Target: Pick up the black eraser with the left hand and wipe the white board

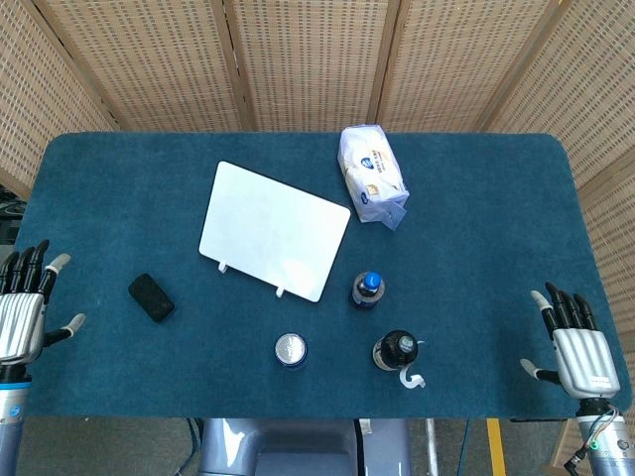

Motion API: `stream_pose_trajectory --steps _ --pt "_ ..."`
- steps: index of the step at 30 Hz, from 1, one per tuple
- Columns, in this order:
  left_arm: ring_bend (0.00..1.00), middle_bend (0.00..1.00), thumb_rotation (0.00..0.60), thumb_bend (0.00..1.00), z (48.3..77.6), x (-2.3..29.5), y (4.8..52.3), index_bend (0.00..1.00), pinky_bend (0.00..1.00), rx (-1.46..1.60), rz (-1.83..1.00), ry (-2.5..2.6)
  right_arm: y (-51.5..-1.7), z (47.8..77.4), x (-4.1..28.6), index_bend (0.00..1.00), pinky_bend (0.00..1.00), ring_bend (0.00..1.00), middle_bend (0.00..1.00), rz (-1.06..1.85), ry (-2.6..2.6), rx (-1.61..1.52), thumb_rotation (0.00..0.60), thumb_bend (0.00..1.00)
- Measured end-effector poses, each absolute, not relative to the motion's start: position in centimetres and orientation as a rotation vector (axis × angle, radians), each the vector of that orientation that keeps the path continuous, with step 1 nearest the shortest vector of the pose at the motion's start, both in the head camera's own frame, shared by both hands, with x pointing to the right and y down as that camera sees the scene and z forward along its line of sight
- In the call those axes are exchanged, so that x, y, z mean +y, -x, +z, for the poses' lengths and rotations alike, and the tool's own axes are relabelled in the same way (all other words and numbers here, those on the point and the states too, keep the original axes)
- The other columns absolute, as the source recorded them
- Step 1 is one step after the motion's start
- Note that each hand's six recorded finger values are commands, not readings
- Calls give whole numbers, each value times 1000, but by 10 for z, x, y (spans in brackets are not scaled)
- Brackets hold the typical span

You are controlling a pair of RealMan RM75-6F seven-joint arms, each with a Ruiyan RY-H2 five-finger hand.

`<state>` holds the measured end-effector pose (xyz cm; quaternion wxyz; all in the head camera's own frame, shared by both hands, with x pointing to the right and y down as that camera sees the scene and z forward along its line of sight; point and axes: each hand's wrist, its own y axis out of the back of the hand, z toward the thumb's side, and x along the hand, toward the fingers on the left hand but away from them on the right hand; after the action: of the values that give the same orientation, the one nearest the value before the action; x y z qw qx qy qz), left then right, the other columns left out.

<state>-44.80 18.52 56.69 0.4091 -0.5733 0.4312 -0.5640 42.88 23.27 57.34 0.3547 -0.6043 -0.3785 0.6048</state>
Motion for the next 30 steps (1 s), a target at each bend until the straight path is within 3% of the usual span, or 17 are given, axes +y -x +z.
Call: stream_pose_trajectory --steps 6,14,30 --pt "0 0 600 172 569 186 448 128 0 1078 -1428 1457 -429 571 232 69 0 0 0 1557 1560 -984 600 0" --pt "0 0 600 167 571 186 447 3 0 1074 -1428 1474 -429 570 232 70 0 0 0 1557 1554 -986 600 0" --pt "0 0 600 157 571 186 445 0 0 1061 -1431 1480 -431 568 232 69 0 0 0 1550 1551 -1001 600 0"
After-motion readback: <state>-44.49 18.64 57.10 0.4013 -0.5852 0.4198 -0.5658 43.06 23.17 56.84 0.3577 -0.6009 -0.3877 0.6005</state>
